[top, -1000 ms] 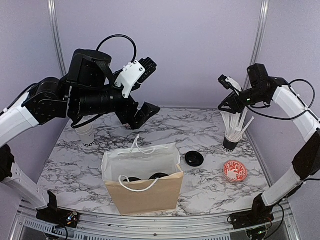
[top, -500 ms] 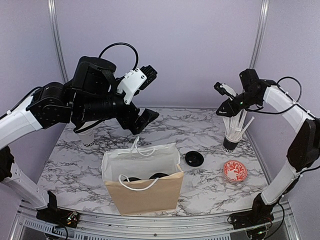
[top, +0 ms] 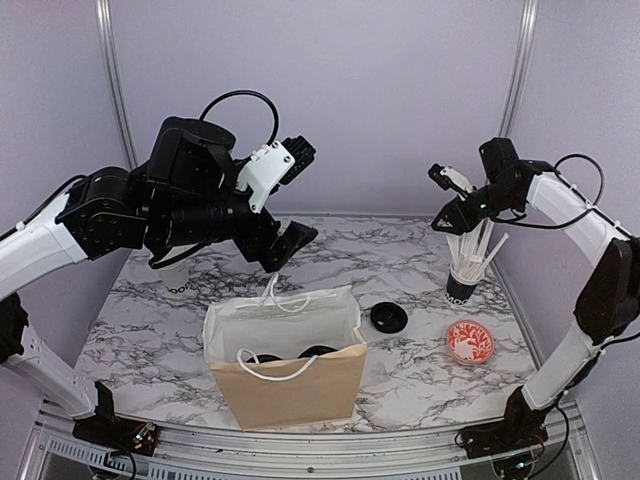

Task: Pack the takeout coffee

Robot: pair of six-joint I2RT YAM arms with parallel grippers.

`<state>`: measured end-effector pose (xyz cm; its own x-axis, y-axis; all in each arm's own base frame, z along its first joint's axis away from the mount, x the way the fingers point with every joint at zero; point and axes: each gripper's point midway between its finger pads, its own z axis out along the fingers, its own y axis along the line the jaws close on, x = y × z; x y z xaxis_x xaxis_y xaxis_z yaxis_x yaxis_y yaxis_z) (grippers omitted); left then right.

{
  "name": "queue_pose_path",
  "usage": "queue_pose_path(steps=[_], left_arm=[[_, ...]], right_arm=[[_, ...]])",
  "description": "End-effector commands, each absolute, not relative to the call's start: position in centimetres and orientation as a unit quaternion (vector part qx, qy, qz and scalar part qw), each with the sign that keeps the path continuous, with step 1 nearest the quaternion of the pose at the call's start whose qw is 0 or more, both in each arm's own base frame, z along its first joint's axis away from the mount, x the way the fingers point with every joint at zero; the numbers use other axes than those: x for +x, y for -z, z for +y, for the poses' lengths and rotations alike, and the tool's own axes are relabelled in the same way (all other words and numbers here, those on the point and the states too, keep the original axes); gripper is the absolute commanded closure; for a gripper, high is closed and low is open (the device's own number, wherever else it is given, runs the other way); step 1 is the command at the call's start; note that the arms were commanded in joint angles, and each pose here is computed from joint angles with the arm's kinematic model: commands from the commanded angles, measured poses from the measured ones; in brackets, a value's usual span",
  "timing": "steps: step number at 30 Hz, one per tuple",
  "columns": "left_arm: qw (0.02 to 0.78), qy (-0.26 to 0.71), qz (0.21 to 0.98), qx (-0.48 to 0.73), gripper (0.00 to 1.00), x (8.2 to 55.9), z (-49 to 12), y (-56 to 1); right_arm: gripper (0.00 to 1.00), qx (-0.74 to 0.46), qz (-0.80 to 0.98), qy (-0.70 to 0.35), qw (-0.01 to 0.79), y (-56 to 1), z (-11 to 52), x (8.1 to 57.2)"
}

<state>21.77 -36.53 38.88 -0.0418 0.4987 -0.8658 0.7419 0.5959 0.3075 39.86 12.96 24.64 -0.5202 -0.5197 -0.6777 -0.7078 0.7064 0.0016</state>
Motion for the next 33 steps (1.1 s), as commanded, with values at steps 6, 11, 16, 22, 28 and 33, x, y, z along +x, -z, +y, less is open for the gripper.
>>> queue_pose_path(steps=[6, 11, 16, 22, 28, 33], left_arm=[[0.544, 0.132, 0.707, 0.432, 0.02, 21.4, -36.4, -39.5], [0.544, 0.131, 0.706, 0.434, 0.02, 21.4, -36.4, -39.5], [0.542, 0.13, 0.707, 0.435, 0.02, 21.4, -36.4, -39.3], [0.539, 0.124, 0.709, 0.438, 0.01, 21.6, -36.5, -38.7], [0.54, 0.115, 0.708, 0.441, 0.02, 21.8, -36.5, -38.6], [0.545, 0.098, 0.709, 0.436, 0.01, 22.3, -36.0, -38.9]], right_arm=[[0.53, -0.356, 0.86, -0.11, 0.35, -24.8, 12.2, 40.2], [0.58, -0.358, 0.864, -0.116, 0.336, -23.8, 12.2, 39.9], [0.73, -0.361, 0.866, -0.122, 0.323, -23.2, 12.3, 39.5], [0.96, -0.363, 0.858, -0.125, 0.342, -24.7, 12.5, 39.5], [1.0, -0.374, 0.839, -0.153, 0.365, -27.7, 13.6, 38.5], [1.0, -0.399, 0.801, -0.213, 0.394, -32.2, 15.4, 35.8]])
